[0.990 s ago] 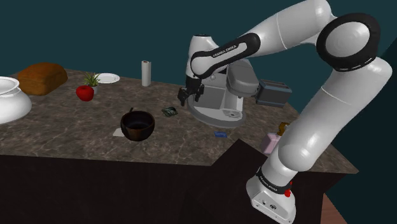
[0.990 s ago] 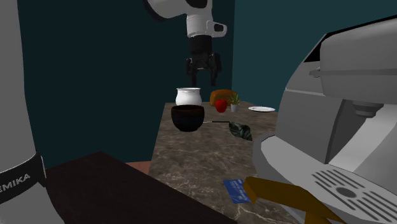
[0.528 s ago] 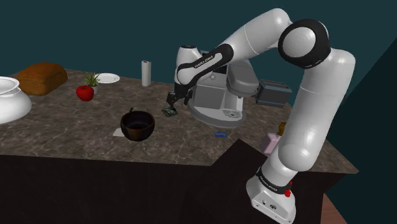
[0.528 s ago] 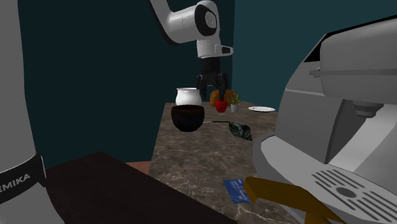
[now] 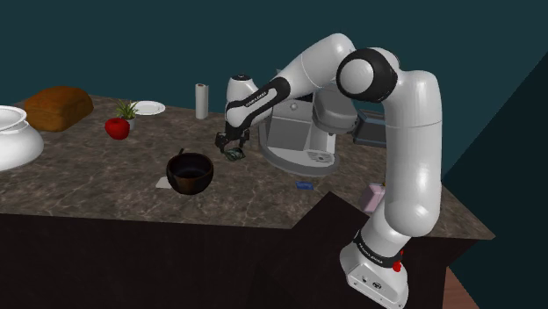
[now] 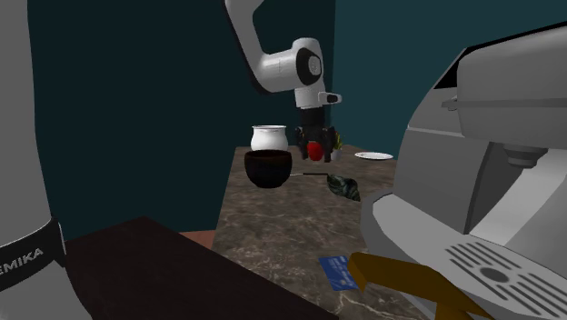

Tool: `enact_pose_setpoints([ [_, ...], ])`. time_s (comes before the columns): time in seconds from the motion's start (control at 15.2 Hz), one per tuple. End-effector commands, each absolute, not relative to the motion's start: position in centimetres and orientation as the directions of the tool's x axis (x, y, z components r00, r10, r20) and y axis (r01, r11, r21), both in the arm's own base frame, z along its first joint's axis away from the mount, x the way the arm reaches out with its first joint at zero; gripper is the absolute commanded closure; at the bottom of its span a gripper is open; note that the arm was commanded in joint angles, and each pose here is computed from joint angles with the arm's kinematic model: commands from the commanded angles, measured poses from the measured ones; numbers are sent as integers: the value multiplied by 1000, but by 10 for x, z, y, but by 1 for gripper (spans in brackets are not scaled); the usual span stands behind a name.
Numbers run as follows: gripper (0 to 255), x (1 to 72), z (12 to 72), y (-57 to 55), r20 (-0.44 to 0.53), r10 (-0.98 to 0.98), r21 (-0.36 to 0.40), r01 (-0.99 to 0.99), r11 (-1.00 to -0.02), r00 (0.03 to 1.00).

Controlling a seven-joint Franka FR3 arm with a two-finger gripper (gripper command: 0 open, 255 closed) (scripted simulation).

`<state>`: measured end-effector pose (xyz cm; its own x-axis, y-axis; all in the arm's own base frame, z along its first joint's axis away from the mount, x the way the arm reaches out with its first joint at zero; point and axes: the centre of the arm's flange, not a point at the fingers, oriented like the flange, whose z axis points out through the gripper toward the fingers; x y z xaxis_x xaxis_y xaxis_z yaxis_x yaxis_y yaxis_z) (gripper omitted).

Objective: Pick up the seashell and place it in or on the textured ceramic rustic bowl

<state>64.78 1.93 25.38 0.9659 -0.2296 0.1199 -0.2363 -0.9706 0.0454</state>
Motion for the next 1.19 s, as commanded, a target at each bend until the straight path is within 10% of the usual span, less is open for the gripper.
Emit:
enact_pose_setpoints([
  [0.0,0,657,244,17,125,-234,45,-241,-969,964],
  [0.92,0,661,209,14,125,-234,45,-241,-969,964],
  [0.99,255,661,209,14,125,-234,45,-241,-969,964],
  [1.12,255,661,209,14,125,-234,45,-241,-969,964],
])
